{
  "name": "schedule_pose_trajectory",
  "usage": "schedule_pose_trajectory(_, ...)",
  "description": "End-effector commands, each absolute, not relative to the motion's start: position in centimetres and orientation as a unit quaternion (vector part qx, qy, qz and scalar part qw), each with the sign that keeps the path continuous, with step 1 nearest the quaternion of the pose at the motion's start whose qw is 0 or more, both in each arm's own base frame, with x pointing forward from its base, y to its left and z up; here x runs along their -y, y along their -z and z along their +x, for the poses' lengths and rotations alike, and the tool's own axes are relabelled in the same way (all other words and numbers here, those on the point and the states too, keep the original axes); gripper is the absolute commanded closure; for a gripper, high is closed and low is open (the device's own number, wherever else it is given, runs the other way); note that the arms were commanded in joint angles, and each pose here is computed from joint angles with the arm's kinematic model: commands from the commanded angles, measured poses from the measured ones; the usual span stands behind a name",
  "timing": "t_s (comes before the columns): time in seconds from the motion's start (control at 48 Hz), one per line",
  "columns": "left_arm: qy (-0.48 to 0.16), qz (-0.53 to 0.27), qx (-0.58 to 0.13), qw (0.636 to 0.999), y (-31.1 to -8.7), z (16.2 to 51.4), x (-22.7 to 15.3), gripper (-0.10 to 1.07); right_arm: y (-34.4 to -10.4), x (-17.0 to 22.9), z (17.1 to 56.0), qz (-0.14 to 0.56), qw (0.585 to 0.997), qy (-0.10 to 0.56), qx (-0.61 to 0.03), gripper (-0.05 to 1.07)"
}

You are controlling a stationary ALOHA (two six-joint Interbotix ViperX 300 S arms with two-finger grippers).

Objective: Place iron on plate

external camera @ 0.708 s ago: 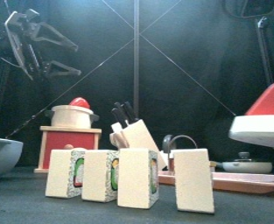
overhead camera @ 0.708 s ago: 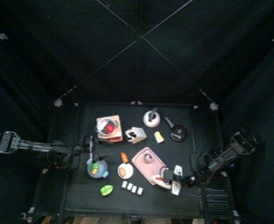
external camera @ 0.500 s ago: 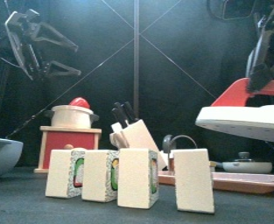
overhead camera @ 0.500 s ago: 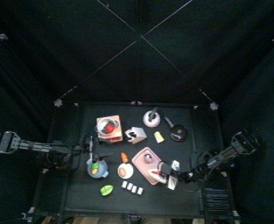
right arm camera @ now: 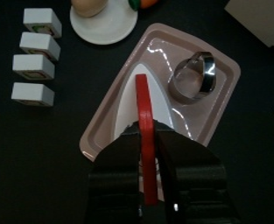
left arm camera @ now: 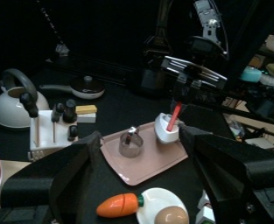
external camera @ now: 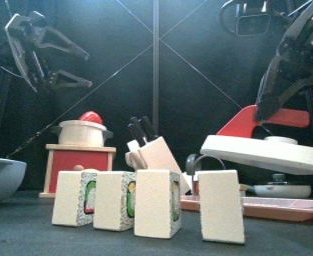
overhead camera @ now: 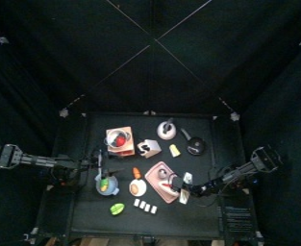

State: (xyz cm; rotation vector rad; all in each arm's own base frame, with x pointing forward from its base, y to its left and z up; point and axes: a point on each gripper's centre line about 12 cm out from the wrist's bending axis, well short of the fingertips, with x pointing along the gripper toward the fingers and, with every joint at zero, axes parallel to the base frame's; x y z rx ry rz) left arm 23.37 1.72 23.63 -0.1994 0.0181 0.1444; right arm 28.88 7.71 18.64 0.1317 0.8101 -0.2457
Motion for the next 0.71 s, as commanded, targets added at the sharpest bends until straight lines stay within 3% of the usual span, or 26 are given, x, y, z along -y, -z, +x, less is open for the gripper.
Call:
schedule_pose_trajectory(0.0,-0.072,-0.099,-0.001,0.993,-24.1,23.6,-1.7,-0.05,-19.3,-7.9,29.7,0.063,0.915,0.108,-0.384,0.65)
schedule_pose_trajectory(0.229,-0.072,-0.099,-0.001,0.993,-24.1,23.6,-1.7,-0.05,-17.9,-7.2,30.3,0.050,0.905,0.122,-0.405,0.64)
schedule_pose_trajectory(0.688,-0.072,-0.099,-0.001,0.993,-24.1,23.6,-1.7,-0.05,-17.4,-6.8,30.6,0.057,0.902,0.127,-0.409,0.58)
